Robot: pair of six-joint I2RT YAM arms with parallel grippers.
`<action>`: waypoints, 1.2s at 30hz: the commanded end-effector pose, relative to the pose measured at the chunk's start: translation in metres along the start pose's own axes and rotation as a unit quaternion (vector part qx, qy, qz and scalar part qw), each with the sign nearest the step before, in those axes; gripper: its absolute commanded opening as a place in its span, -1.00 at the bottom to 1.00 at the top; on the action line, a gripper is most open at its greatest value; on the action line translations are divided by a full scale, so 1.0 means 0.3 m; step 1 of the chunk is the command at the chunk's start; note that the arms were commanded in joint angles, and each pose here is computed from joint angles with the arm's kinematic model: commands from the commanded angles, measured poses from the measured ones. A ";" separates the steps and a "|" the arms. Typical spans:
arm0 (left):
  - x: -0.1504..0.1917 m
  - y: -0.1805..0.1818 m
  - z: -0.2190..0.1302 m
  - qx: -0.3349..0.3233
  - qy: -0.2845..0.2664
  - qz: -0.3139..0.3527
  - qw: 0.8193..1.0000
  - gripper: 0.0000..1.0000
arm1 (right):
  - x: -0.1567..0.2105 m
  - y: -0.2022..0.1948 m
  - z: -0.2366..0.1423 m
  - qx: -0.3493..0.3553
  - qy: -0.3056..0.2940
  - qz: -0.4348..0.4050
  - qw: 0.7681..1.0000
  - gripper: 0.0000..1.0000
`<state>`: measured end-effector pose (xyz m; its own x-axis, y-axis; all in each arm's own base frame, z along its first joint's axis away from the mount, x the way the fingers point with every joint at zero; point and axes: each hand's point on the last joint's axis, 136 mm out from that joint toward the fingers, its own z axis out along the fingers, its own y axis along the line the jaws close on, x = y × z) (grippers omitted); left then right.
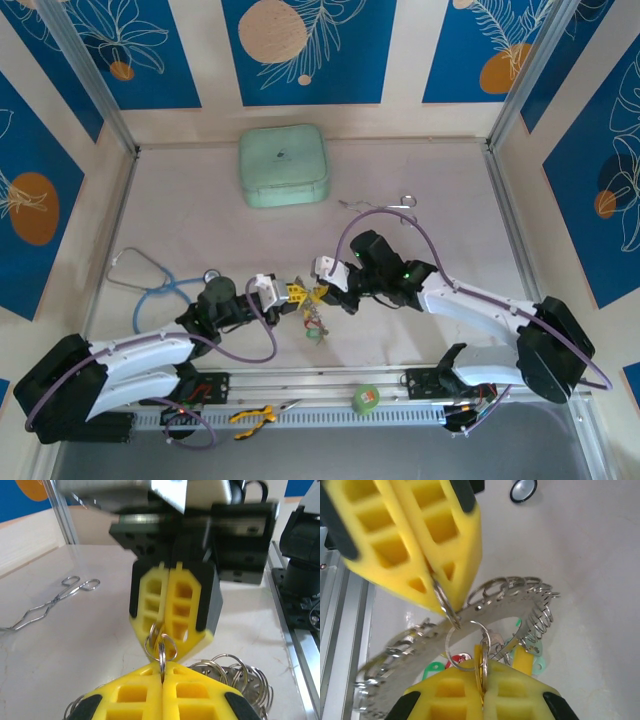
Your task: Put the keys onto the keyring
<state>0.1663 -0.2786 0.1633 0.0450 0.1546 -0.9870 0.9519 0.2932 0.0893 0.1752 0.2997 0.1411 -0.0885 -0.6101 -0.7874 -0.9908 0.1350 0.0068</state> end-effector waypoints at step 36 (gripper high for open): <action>-0.158 0.411 -0.614 -0.545 -0.090 -0.071 0.830 0.87 | -0.412 0.000 0.149 -0.032 -0.057 -0.031 0.997 -1.00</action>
<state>0.2232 -0.1008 0.2470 0.1209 -0.0667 -0.9904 0.2486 0.9680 -0.0348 0.1807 0.3909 0.1933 0.0041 -0.6067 -0.7949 -0.9982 0.0453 -0.0397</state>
